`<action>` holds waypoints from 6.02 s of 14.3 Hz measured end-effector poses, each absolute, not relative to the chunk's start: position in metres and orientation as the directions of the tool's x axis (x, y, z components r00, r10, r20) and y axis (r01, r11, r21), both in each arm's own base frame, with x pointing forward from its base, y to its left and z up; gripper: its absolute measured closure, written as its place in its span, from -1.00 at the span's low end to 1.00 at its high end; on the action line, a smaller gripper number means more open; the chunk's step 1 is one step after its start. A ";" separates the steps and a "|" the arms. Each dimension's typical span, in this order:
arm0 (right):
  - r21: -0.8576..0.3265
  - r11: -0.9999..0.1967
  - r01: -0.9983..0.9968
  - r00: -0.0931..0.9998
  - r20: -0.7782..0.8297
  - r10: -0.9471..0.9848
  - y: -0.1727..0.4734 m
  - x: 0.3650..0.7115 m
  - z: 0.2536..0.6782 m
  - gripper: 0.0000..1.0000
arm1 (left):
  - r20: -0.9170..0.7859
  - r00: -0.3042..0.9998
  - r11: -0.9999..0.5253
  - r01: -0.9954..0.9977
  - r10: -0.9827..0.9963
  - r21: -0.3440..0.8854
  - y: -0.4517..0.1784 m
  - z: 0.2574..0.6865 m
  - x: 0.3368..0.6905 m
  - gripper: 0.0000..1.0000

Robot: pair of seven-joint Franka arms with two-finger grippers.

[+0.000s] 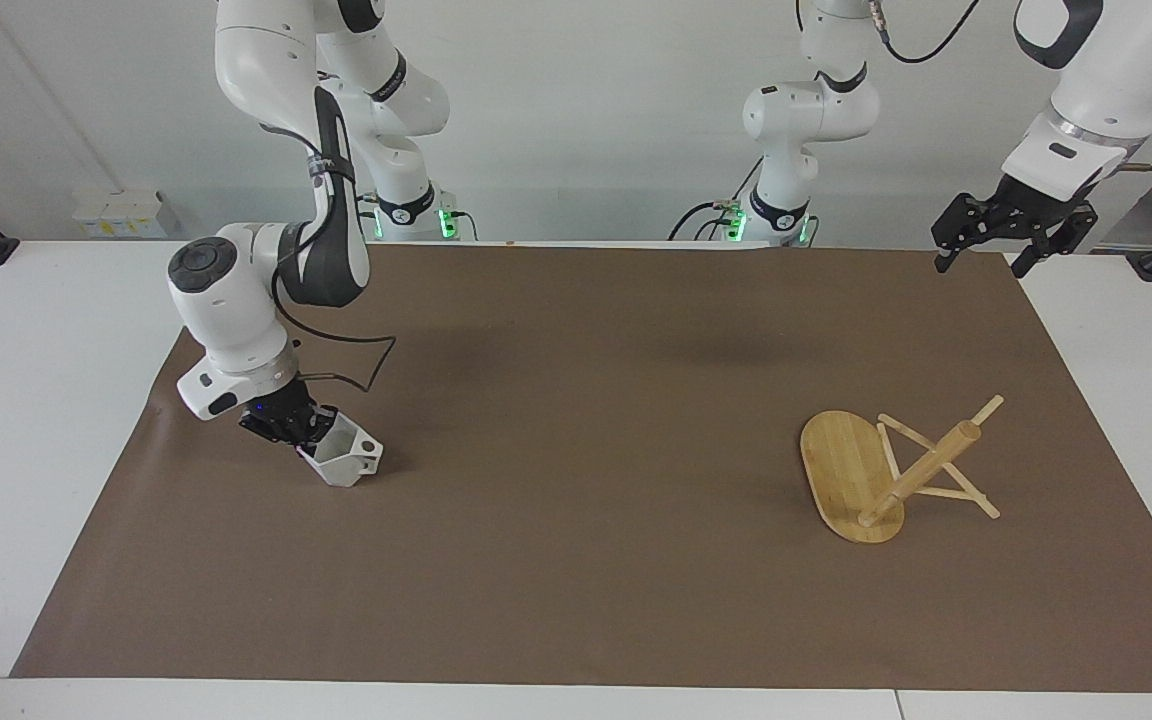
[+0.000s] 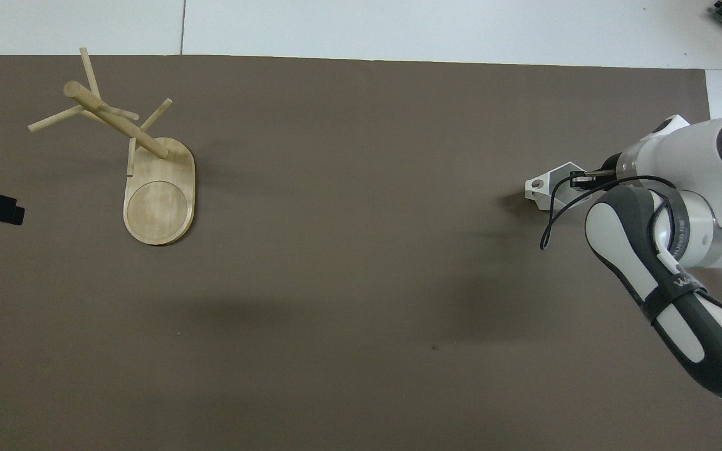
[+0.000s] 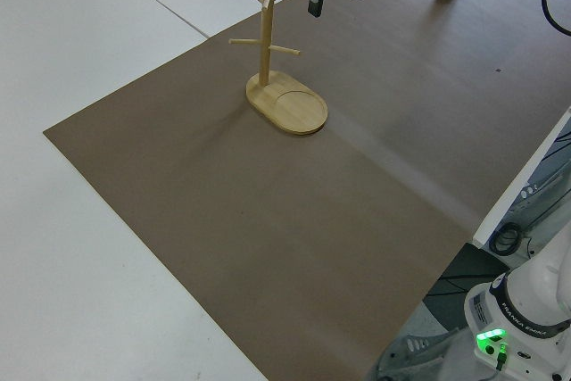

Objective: Hang cup on rack
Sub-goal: 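Lift the white cup with the right gripper toward the left gripper, then close the left gripper on the cup while the right gripper holds it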

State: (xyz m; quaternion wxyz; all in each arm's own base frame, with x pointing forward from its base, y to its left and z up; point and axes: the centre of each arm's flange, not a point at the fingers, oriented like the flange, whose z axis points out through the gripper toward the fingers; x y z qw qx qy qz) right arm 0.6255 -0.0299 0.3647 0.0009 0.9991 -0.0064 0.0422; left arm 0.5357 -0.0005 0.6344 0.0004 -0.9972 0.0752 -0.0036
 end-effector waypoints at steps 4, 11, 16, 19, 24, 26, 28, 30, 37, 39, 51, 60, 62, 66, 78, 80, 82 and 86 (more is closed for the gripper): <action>-0.016 -1.000 0.019 1.000 0.015 0.019 -0.007 0.627 0.436 0.89 | 0.007 0.989 -0.989 -0.150 -0.150 -0.001 0.000 0.634 0.536 -1.00; -0.086 -0.994 0.074 0.996 0.048 0.070 0.039 0.582 0.569 0.89 | 0.007 0.989 -0.989 -0.150 -0.150 -0.001 0.000 0.634 0.536 -1.00; -0.362 -0.928 0.091 0.994 0.086 0.064 0.084 0.559 0.618 0.89 | 0.006 0.989 -0.989 -0.151 -0.151 -0.001 -0.001 0.634 0.535 -1.00; -0.473 -0.869 0.145 0.989 0.089 0.117 0.135 0.550 0.625 0.89 | 0.003 0.988 -0.988 -0.153 -0.153 -0.001 -0.001 0.634 0.535 -1.00; -0.621 -0.775 0.113 0.994 0.071 0.087 0.205 0.542 0.626 0.89 | -0.009 0.972 -0.972 -0.234 -0.234 0.003 -0.007 0.632 0.534 -1.00; -0.688 -0.721 0.083 0.996 0.070 0.048 0.229 0.549 0.614 0.89 | -0.003 0.944 -0.943 -0.331 -0.331 0.038 -0.012 0.629 0.534 -1.00; -0.728 -0.685 0.035 0.999 0.051 -0.003 0.263 0.554 0.600 0.89 | 0.022 0.921 -0.913 -0.389 -0.389 0.121 -0.022 0.625 0.532 -1.00; -0.747 -0.665 0.009 0.999 0.032 -0.022 0.300 0.550 0.588 0.89 | 0.058 0.885 -0.865 -0.463 -0.461 0.192 -0.030 0.620 0.529 -1.00; -0.776 -0.631 0.009 1.000 0.004 0.009 0.361 0.532 0.569 0.89 | 0.245 0.568 -0.527 -0.822 -0.786 0.214 -0.054 0.593 0.507 -1.00; -0.776 -0.631 0.006 1.000 0.002 0.008 0.361 0.533 0.567 0.89 | 0.294 0.428 -0.391 -0.903 -0.855 0.177 -0.056 0.586 0.500 -1.00; -0.806 -0.569 -0.162 0.986 -0.160 -0.054 0.363 0.536 0.560 0.89 | 0.615 0.302 -0.185 -0.951 -0.728 0.249 -0.124 0.543 0.474 -1.00; -0.809 -0.561 -0.178 0.984 -0.164 -0.076 0.368 0.535 0.562 0.89 | 0.675 0.253 -0.146 -0.966 -0.693 0.213 -0.140 0.550 0.473 -1.00; -0.811 -0.558 -0.177 0.984 -0.158 -0.083 0.368 0.536 0.562 0.89 | 0.688 0.259 -0.163 -0.966 -0.678 0.202 -0.139 0.552 0.476 -1.00; -0.813 -0.557 -0.171 0.985 -0.154 -0.077 0.374 0.532 0.562 0.89 | 0.700 0.268 -0.174 -0.963 -0.662 0.205 -0.136 0.550 0.480 -1.00; -0.813 -0.557 -0.170 0.985 -0.155 -0.074 0.376 0.531 0.562 0.89 | 0.744 0.265 -0.151 -0.964 -0.613 0.219 -0.142 0.562 0.480 -1.00; -0.813 -0.558 -0.169 0.985 -0.155 -0.073 0.376 0.531 0.562 0.89 | 0.745 0.267 -0.153 -0.963 -0.611 0.220 -0.139 0.563 0.480 -0.81; -0.813 -0.558 -0.168 0.985 -0.156 -0.070 0.377 0.530 0.562 0.89 | 0.746 0.272 -0.158 -0.962 -0.608 0.222 -0.135 0.563 0.481 -0.40; -0.813 -0.558 -0.168 0.985 -0.156 -0.070 0.377 0.530 0.562 0.89 | 0.746 0.272 -0.158 -0.962 -0.608 0.222 -0.135 0.563 0.481 -0.40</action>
